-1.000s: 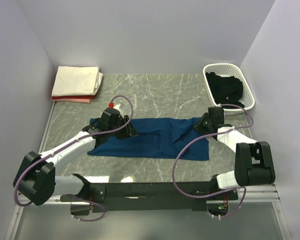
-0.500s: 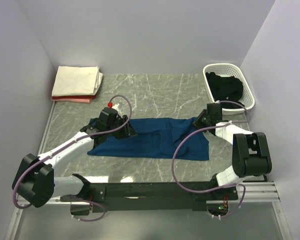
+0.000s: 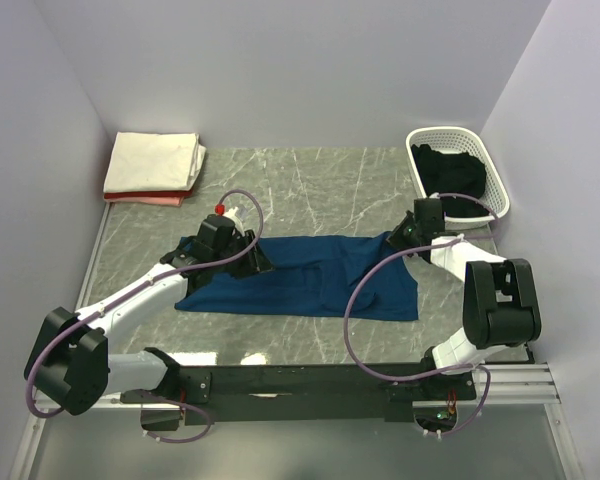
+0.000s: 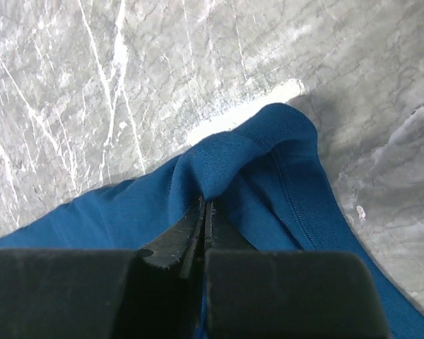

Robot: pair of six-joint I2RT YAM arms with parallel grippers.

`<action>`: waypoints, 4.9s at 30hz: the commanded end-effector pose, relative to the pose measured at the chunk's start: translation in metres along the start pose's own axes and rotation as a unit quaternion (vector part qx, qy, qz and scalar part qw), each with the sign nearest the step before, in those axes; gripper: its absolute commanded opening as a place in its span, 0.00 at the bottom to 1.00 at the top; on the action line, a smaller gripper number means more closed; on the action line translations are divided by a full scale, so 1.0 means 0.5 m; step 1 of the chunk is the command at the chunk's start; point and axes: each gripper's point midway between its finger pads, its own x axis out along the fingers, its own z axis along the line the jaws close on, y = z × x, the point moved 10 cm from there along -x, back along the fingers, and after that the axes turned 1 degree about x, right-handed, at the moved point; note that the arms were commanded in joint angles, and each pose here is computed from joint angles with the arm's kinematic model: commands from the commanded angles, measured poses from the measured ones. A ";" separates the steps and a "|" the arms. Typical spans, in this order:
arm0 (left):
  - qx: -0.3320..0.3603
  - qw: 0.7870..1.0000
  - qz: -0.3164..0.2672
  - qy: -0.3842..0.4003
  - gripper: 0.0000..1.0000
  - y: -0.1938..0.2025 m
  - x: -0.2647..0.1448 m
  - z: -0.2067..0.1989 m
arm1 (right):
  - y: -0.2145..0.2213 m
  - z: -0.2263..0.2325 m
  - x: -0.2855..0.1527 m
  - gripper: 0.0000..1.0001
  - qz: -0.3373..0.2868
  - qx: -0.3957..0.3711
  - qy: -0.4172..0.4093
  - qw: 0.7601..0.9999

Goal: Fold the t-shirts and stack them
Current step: Fold the tshirt

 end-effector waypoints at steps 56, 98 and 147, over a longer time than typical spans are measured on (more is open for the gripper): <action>0.017 0.999 0.003 0.038 0.39 -0.005 -0.011 -0.012 | 0.156 -0.031 -0.165 0.41 0.038 -0.049 -0.028 0.998; 0.009 0.999 -0.012 0.029 0.39 -0.004 -0.016 -0.003 | 0.228 -0.083 -0.267 0.00 0.068 -0.017 -0.016 0.997; -0.091 0.980 -0.057 -0.170 0.34 0.020 0.062 0.118 | 0.162 0.045 -0.114 0.42 0.038 -0.073 -0.008 0.997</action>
